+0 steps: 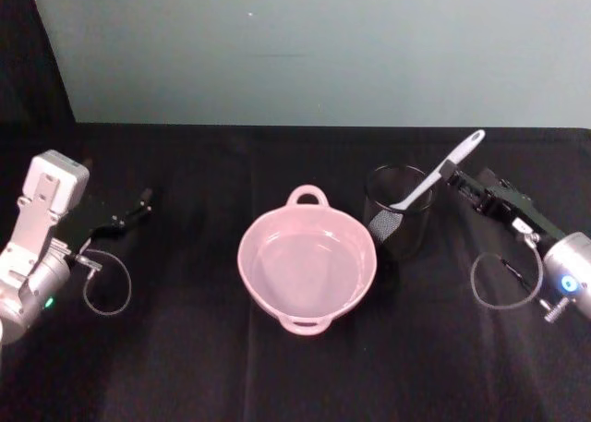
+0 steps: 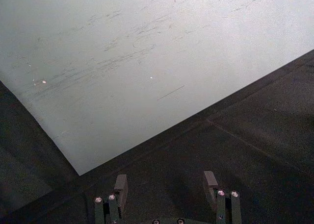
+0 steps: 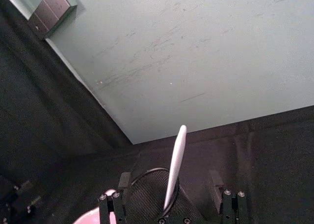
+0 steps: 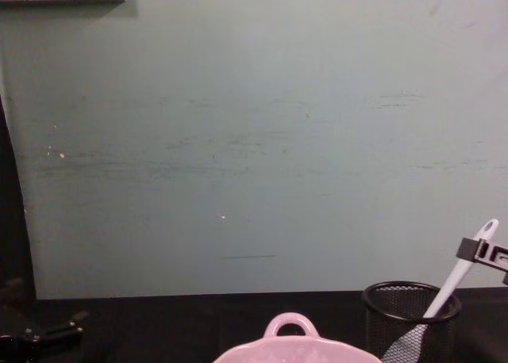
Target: Use the one hand to pick up the spoon and stir the clear water in the bowl.
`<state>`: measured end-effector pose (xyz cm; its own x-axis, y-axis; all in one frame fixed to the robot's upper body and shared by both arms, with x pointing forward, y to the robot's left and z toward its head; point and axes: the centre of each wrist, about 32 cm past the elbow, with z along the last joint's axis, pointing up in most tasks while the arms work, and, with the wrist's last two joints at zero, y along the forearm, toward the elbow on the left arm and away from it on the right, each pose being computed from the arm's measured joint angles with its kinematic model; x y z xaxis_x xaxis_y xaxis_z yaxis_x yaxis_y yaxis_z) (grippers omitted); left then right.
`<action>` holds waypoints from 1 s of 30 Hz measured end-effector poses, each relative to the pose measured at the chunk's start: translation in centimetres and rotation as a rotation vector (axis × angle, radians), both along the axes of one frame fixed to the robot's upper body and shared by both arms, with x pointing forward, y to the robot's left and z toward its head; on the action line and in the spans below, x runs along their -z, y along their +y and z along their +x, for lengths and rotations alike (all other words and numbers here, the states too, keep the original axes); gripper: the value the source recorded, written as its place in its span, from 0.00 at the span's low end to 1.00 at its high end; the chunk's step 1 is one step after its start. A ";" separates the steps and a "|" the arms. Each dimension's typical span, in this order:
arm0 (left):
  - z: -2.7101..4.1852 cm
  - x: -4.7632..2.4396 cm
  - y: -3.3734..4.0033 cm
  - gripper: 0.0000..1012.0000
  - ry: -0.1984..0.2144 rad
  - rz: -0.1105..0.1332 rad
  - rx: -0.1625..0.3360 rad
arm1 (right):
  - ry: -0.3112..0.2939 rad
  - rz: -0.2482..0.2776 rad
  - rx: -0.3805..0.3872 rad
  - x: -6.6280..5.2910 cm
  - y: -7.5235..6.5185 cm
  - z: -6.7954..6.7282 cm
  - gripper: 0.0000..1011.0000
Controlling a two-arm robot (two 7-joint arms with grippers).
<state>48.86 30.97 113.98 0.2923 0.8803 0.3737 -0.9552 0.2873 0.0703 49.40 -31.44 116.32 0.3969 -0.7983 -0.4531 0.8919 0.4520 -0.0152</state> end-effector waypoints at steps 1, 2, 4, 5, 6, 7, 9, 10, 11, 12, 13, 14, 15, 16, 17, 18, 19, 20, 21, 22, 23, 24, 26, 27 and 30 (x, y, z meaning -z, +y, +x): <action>0.00 0.00 0.00 1.00 0.000 0.000 0.000 | 0.000 0.000 0.000 0.0 0.0 0.0 0.99; 0.00 0.00 0.00 1.00 0.000 0.000 0.000 | 0.002 0.009 0.000 0.0 0.2 0.2 0.99; 0.00 0.00 0.00 1.00 0.000 0.000 0.000 | 0.002 0.016 0.003 0.1 0.5 0.5 0.99; 0.00 0.00 0.00 1.00 0.000 0.000 0.000 | 0.002 0.017 0.006 0.0 0.6 0.6 0.99; 0.00 0.00 0.00 1.00 0.000 0.000 0.000 | 0.002 0.020 0.015 0.0 0.8 0.8 0.99; 0.00 0.00 0.00 1.00 0.000 0.000 0.000 | 0.002 0.021 0.018 0.0 0.9 0.9 0.99; 0.00 0.00 0.00 1.00 0.000 0.000 0.000 | 0.003 0.024 0.026 0.0 1.0 1.1 0.99; 0.00 0.00 0.00 1.00 0.000 0.000 0.000 | 0.002 0.025 0.028 0.1 1.1 1.2 0.99; 0.00 0.00 0.00 1.00 0.000 0.000 0.000 | 0.003 0.028 0.033 0.1 1.3 1.4 0.99; 0.00 0.00 0.00 1.00 0.000 0.000 0.000 | 0.003 0.029 0.035 0.1 1.4 1.5 0.99; 0.00 0.00 0.00 1.00 0.000 0.000 0.000 | 0.003 0.030 0.039 0.0 1.5 1.6 0.99; 0.00 0.00 0.00 1.00 0.000 0.000 0.000 | 0.004 0.030 0.040 0.1 1.6 1.7 0.99; 0.00 0.00 0.00 1.00 0.000 0.000 0.000 | 0.003 0.030 0.041 0.1 1.7 1.8 0.99; 0.00 0.00 0.00 1.00 0.000 0.000 0.000 | 0.004 0.030 0.044 0.1 1.8 1.8 0.99; 0.00 0.00 0.00 1.00 0.000 0.000 0.000 | 0.005 0.031 0.046 0.1 1.9 2.0 0.99; 0.00 0.00 0.00 1.00 0.000 0.000 0.000 | 0.006 0.031 0.048 0.1 2.0 2.0 0.99; 0.00 0.00 0.00 1.00 0.000 0.000 0.000 | 0.007 0.031 0.050 0.1 2.0 2.1 0.99; 0.00 0.00 0.00 1.00 0.000 0.000 0.000 | 0.008 0.032 0.050 0.1 2.1 2.1 0.99; 0.00 0.00 0.00 1.00 0.000 0.000 0.000 | 0.008 0.032 0.051 0.1 2.2 2.2 0.99; 0.00 0.00 0.00 1.00 0.000 0.000 0.000 | 0.007 0.031 0.053 0.2 2.3 2.4 0.99; 0.00 0.00 0.00 1.00 0.000 0.000 0.000 | 0.007 0.031 0.053 0.2 2.3 2.4 0.99; 0.00 0.00 0.00 1.00 0.000 0.000 0.000 | 0.007 0.030 0.053 0.2 2.4 2.5 0.99; 0.00 0.00 0.00 1.00 0.000 0.000 0.000 | 0.007 0.030 0.054 0.2 2.4 2.6 0.99; 0.00 0.00 0.00 1.00 0.000 0.000 0.000 | 0.007 0.030 0.054 0.2 2.4 2.6 0.99; 0.00 0.00 0.00 1.00 0.000 0.000 0.000 | 0.007 0.029 0.054 0.2 2.4 2.5 0.99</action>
<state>48.86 30.97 113.98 0.2922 0.8803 0.3737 -0.9553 0.2873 0.0702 51.92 -29.06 116.13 0.3499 -0.8050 -0.4792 0.9150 0.4032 -0.0092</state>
